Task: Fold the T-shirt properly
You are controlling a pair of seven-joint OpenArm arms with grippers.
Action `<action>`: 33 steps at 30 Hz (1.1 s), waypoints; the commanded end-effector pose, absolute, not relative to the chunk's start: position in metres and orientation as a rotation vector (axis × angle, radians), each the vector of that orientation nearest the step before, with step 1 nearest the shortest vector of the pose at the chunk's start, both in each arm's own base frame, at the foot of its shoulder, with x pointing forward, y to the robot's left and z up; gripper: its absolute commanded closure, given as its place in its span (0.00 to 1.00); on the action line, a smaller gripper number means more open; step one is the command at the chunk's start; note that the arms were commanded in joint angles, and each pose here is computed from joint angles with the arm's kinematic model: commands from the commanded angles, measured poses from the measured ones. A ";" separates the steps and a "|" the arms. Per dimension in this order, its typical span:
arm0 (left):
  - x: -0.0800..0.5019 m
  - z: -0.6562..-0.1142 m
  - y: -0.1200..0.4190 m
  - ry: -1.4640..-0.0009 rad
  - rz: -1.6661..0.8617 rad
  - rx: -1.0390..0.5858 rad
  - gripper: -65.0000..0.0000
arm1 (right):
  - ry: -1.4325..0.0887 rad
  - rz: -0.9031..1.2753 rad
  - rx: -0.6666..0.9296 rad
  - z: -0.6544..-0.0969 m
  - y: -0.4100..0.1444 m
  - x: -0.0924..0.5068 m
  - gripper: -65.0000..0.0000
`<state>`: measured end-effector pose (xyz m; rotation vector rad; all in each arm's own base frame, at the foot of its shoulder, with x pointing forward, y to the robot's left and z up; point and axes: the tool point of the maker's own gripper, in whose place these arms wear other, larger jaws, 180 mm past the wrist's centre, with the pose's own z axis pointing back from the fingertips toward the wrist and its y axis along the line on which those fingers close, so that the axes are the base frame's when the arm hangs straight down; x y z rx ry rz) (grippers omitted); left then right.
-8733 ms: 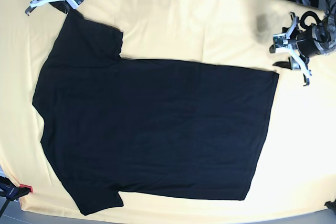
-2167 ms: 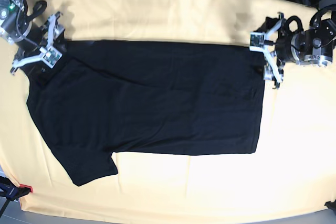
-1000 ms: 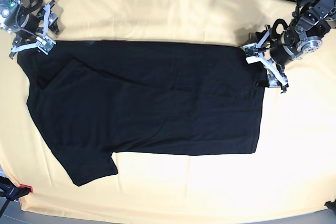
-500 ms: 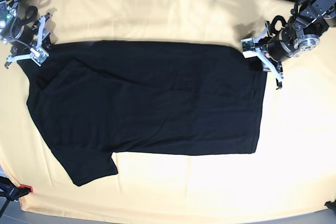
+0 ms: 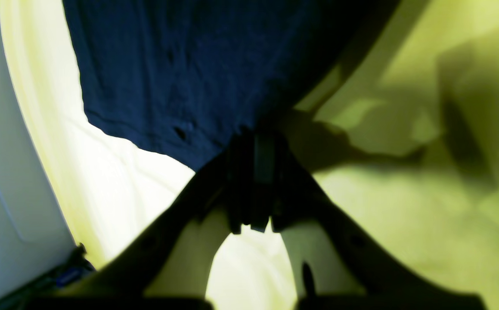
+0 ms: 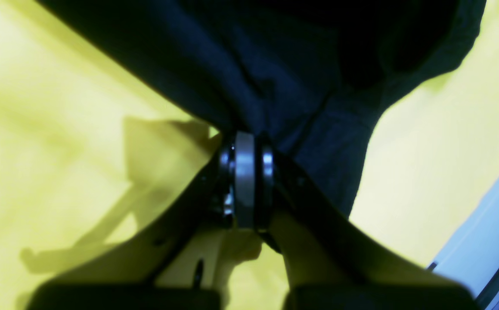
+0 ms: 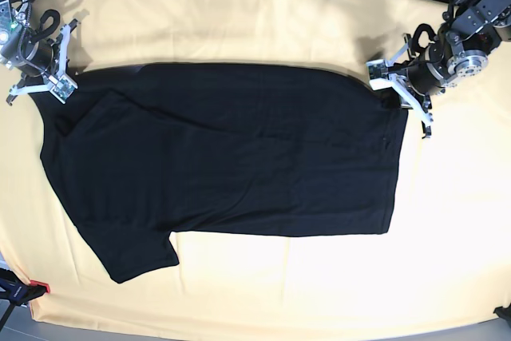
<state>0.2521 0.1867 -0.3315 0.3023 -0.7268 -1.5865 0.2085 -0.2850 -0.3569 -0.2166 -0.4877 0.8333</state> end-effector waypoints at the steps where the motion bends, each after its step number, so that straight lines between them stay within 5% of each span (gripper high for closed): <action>1: 0.257 -0.317 0.187 -0.746 -1.616 0.329 1.00 | -0.517 0.852 -0.231 -0.344 -0.284 0.216 1.00; 11: 0.236 -0.299 0.203 -0.640 -1.721 0.292 1.00 | -0.342 0.926 -0.260 -0.353 -0.298 0.178 1.00; 22: 0.156 -0.314 0.198 -0.331 -1.836 -0.117 1.00 | -0.168 0.993 -0.290 -0.361 -0.305 0.127 1.00; 33: 0.134 -0.300 0.186 -0.300 -1.793 -0.232 1.00 | -0.063 1.022 -0.259 -0.362 -0.298 0.087 1.00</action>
